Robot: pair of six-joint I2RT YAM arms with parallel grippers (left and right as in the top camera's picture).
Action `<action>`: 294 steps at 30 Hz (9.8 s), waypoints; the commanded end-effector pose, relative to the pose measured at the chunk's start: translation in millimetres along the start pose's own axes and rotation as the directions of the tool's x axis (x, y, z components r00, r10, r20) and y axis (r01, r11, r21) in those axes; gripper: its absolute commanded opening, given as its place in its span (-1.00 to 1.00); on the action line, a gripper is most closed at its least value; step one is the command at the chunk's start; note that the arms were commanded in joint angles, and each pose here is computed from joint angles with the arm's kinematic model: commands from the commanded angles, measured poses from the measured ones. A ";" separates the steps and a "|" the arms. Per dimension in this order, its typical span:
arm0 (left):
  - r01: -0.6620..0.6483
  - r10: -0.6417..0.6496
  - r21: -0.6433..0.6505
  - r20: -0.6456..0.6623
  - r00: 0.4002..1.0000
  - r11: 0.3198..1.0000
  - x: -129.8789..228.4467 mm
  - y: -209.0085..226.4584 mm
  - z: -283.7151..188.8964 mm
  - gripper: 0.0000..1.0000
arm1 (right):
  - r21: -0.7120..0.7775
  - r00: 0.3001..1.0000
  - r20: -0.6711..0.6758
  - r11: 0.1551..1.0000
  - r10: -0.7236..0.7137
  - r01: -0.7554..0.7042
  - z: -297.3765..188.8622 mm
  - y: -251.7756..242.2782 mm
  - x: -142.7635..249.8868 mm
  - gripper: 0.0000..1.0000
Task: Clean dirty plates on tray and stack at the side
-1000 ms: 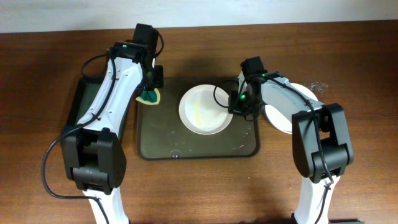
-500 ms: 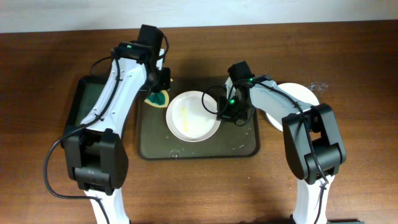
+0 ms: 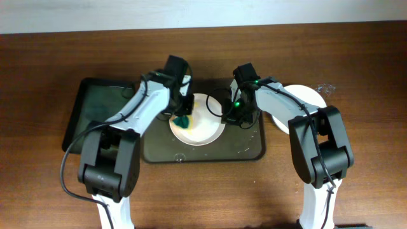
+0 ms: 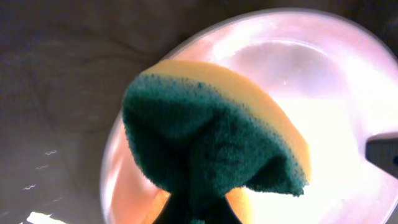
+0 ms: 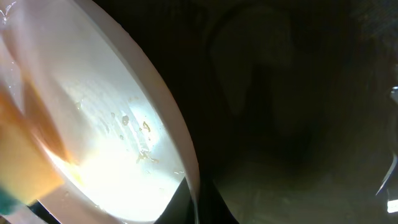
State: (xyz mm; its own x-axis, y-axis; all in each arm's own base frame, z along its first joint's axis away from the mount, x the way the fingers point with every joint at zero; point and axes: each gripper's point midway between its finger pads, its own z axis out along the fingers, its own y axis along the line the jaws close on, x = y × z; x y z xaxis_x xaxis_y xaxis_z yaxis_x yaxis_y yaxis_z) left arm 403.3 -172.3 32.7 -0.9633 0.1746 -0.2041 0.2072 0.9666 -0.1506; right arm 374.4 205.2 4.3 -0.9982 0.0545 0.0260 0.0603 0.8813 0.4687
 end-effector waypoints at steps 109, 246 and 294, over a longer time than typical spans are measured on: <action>0.077 -0.038 -0.211 0.185 0.982 0.974 -71.4 32.0 -96.3 -1.00 | 0.140 1.000 0.001 0.990 0.022 -0.022 -18.7 -25.9 1.8 -0.92; 0.197 -0.191 -0.299 0.050 0.980 0.934 25.5 273.7 -48.4 0.99 | 0.472 0.728 0.522 0.861 -0.445 0.188 -366.6 19.4 87.6 0.97; 0.236 -0.069 -0.361 0.418 0.906 0.902 -7.5 246.7 -215.0 0.99 | 0.475 0.046 0.871 0.863 -0.489 0.171 -219.3 -95.4 123.4 0.97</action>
State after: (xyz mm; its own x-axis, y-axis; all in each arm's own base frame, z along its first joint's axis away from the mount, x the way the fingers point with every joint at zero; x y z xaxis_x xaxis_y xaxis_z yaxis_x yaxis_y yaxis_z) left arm 432.1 106.0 95.1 -0.9350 -0.0218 -0.3539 -0.0704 0.9896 0.1251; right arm 244.9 24.7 158.9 -0.0698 -0.0311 -0.9971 -0.1148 0.9931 -0.0229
